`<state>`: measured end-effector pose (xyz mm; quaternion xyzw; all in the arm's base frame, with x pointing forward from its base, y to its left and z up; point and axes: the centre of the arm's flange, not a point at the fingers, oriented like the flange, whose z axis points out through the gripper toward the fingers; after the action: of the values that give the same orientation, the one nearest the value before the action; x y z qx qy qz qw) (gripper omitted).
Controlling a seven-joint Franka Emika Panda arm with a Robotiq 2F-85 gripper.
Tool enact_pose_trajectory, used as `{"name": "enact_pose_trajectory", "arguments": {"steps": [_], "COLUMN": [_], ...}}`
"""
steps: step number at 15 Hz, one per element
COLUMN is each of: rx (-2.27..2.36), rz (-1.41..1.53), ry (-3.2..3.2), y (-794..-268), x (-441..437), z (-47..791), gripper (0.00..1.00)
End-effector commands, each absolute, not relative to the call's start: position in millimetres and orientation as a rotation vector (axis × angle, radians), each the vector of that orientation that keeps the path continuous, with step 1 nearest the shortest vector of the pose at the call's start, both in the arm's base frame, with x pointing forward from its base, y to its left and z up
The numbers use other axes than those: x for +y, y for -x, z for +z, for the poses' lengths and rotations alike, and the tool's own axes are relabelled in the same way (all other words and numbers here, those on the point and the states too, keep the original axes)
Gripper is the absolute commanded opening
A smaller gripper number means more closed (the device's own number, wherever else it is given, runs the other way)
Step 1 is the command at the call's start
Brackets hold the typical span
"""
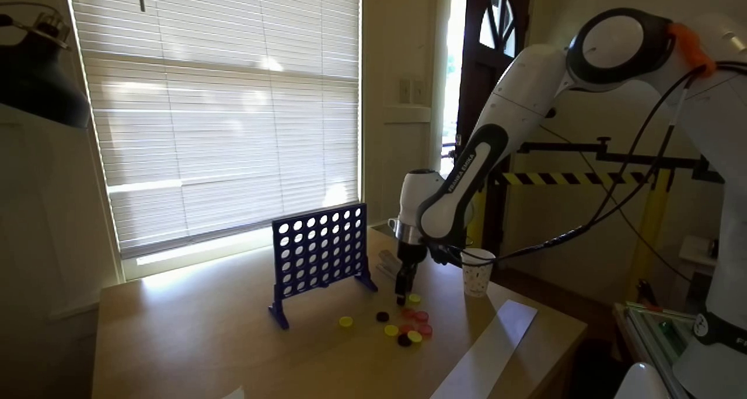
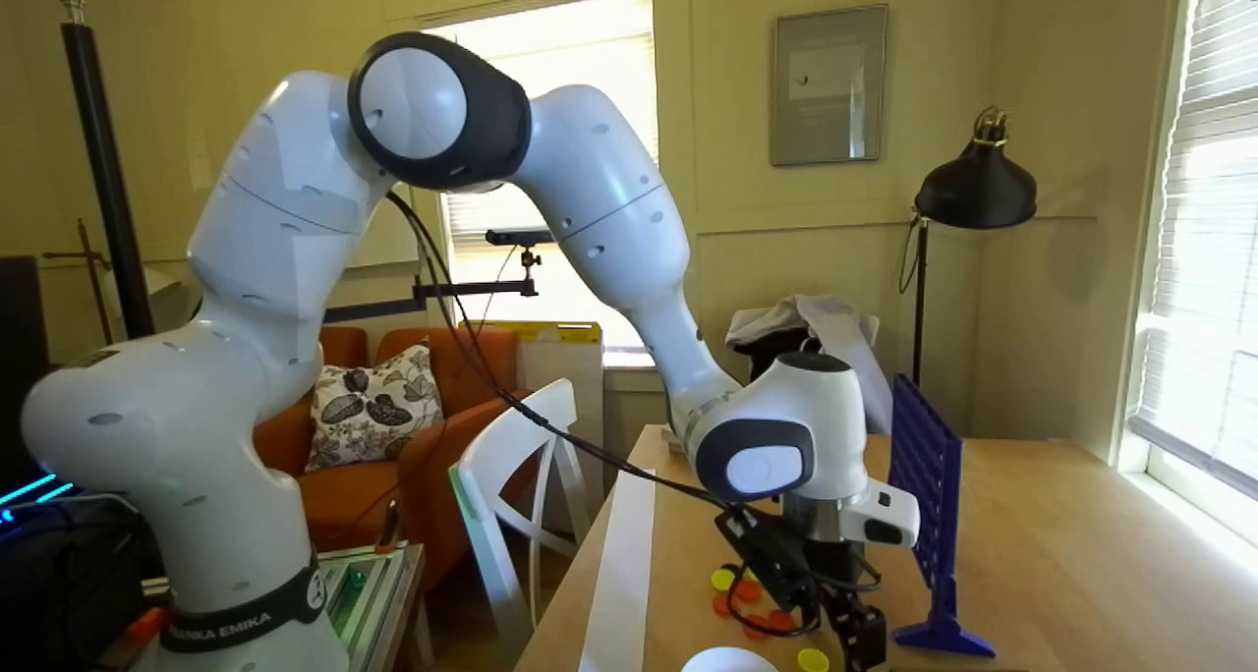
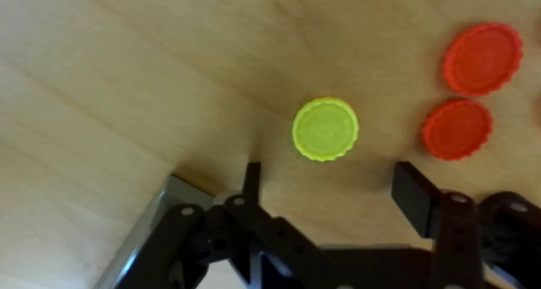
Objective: Put the yellow chip into the connect four game
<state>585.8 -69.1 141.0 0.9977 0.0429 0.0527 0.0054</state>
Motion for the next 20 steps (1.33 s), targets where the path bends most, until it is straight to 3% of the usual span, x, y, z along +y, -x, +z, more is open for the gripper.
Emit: {"name": "enact_pose_trajectory", "arguments": {"steps": [1, 3, 11, 20], "rx": [0.151, 0.139, 0.100, 0.223], "rz": [0.091, 0.038, -0.008, 0.079], "ry": [-3.167, -3.163, -3.134, -3.072], "y": [-587.2, -582.1, -578.9, -588.6], "x": [-62.5, -61.3, -74.8, -30.3], "z": [136.2, 135.9, 147.3, 207.5], "gripper": [0.62, 0.64, 0.09, 0.09]}}
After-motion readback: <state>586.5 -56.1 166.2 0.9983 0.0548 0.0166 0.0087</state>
